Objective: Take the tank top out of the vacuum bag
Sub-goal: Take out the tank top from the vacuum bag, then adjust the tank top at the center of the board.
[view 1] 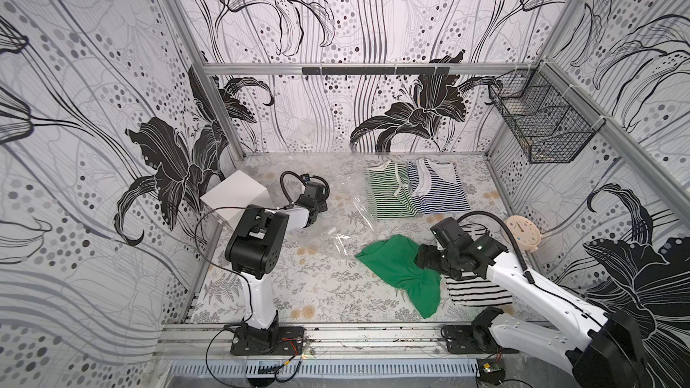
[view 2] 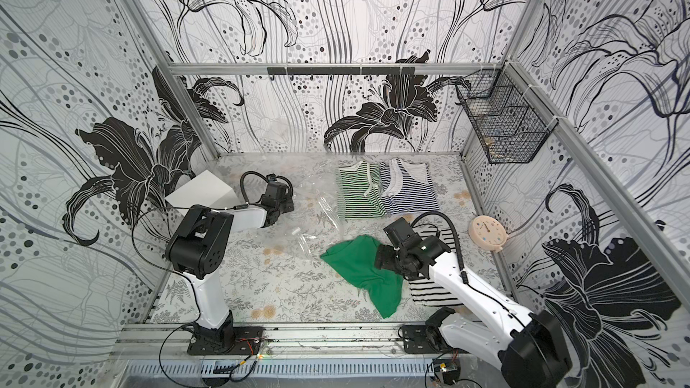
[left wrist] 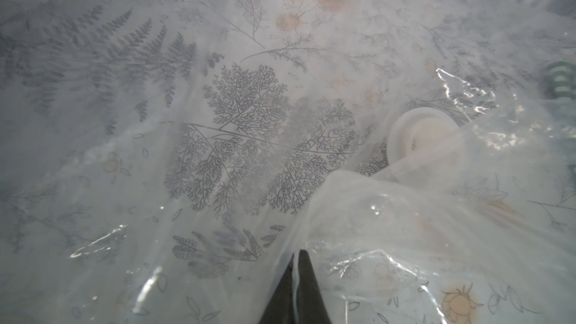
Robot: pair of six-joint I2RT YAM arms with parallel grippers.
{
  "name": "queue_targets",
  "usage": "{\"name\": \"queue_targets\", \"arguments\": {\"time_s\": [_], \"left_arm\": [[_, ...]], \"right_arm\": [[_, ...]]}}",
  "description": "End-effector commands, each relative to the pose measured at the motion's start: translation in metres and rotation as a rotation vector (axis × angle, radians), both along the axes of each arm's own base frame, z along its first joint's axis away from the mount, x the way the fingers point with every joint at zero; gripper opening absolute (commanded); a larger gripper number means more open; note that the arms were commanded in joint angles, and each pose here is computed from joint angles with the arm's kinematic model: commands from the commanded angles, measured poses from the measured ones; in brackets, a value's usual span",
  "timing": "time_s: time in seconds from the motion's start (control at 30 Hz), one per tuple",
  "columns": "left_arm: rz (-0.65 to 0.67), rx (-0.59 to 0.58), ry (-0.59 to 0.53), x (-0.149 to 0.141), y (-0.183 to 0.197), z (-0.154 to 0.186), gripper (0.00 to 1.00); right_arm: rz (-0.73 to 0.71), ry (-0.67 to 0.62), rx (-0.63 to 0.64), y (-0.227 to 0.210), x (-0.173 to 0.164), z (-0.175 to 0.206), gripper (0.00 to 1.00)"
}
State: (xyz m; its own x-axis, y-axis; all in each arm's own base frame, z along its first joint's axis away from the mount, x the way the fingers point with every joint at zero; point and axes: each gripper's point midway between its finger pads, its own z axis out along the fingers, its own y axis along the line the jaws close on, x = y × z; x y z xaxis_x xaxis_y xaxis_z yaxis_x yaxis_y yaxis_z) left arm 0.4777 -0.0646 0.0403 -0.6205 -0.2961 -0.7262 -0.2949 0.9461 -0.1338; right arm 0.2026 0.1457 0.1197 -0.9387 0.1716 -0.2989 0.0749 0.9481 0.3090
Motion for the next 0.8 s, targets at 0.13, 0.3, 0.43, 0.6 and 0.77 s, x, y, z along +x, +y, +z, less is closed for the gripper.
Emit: {"name": "queue_targets", "arguments": {"time_s": [0.13, 0.3, 0.43, 0.6, 0.77], "left_arm": [[0.069, -0.019, -0.042, -0.009, 0.016, 0.017, 0.0], [0.081, -0.056, -0.044, -0.018, 0.013, 0.019, 0.0], [0.066, -0.081, -0.039, -0.024, 0.009, 0.014, 0.0], [0.063, -0.093, -0.035, -0.025, 0.004, 0.012, 0.0], [0.055, -0.089, -0.041, -0.025, 0.003, 0.016, 0.0]], "right_arm": [[0.215, -0.037, -0.096, 0.036, 0.054, 0.008, 0.82], [0.296, -0.001, -0.092, 0.068, 0.092, -0.027, 0.77], [0.353, 0.036, -0.101, 0.076, 0.103, -0.053, 0.77], [0.382, 0.083, -0.128, 0.077, 0.105, -0.079, 0.73], [0.386, 0.118, -0.129, 0.076, 0.105, -0.099, 0.6]]}}
